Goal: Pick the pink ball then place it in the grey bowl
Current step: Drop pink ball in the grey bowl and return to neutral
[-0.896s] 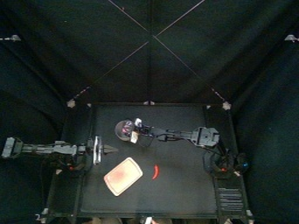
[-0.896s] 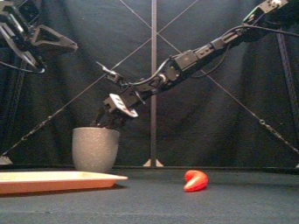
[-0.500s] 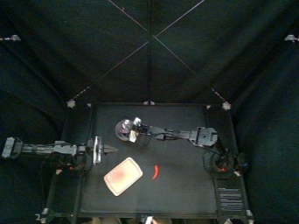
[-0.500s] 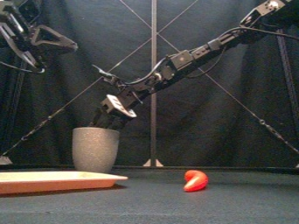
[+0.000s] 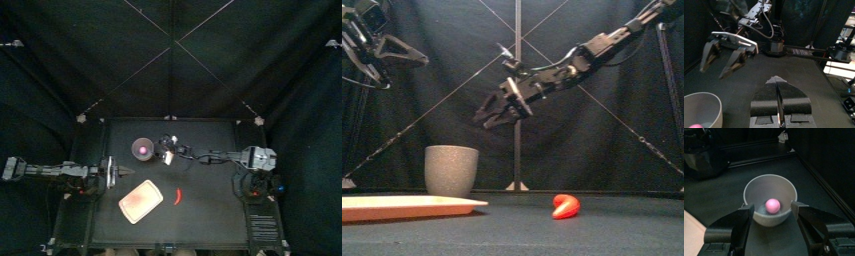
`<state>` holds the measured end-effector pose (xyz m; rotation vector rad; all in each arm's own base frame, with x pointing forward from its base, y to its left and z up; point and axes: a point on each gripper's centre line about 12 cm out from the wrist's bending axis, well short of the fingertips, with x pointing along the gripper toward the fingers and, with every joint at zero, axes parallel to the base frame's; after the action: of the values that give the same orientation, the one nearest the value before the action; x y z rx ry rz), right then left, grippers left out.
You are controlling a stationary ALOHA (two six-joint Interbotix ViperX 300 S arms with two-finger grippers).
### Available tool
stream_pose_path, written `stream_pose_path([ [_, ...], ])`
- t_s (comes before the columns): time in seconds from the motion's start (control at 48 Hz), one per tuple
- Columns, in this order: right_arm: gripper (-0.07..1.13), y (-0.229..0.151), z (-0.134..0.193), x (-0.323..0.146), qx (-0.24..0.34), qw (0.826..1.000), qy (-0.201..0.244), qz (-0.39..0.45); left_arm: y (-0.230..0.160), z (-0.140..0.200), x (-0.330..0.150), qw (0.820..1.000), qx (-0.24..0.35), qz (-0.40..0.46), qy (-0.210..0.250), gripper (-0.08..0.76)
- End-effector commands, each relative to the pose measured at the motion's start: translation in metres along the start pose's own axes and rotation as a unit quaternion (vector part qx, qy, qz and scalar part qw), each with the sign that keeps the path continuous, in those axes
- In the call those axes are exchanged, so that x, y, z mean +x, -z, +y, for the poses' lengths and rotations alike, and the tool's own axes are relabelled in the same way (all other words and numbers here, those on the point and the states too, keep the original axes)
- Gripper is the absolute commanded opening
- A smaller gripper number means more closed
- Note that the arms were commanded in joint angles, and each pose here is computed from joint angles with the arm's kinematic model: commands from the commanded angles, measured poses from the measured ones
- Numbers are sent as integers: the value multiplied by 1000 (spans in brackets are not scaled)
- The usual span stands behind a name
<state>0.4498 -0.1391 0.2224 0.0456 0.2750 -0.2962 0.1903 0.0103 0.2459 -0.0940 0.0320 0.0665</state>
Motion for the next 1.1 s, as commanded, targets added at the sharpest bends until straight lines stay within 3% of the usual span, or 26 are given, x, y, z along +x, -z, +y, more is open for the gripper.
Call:
stream_pose_path([
  [0.021, 934, -3, 8, -46, 12, 999, -5, -47, -5, -1, 1, 1000, -1, -8, 1, 19],
  [0.271, 934, 31, 35, -116, 13, 995, -41, -95, 1, 1, 0, 1000, 0, -1, -1, 17],
  [0.562, 934, 23, 70, -158, 4, 987, -102, -127, 4, 1, 0, 1000, 3, 4, -3, 17],
  [1.104, 934, 54, 41, -256, 16, 981, -92, -172, 14, 4, -3, 1000, 2, 15, -9, 17],
])
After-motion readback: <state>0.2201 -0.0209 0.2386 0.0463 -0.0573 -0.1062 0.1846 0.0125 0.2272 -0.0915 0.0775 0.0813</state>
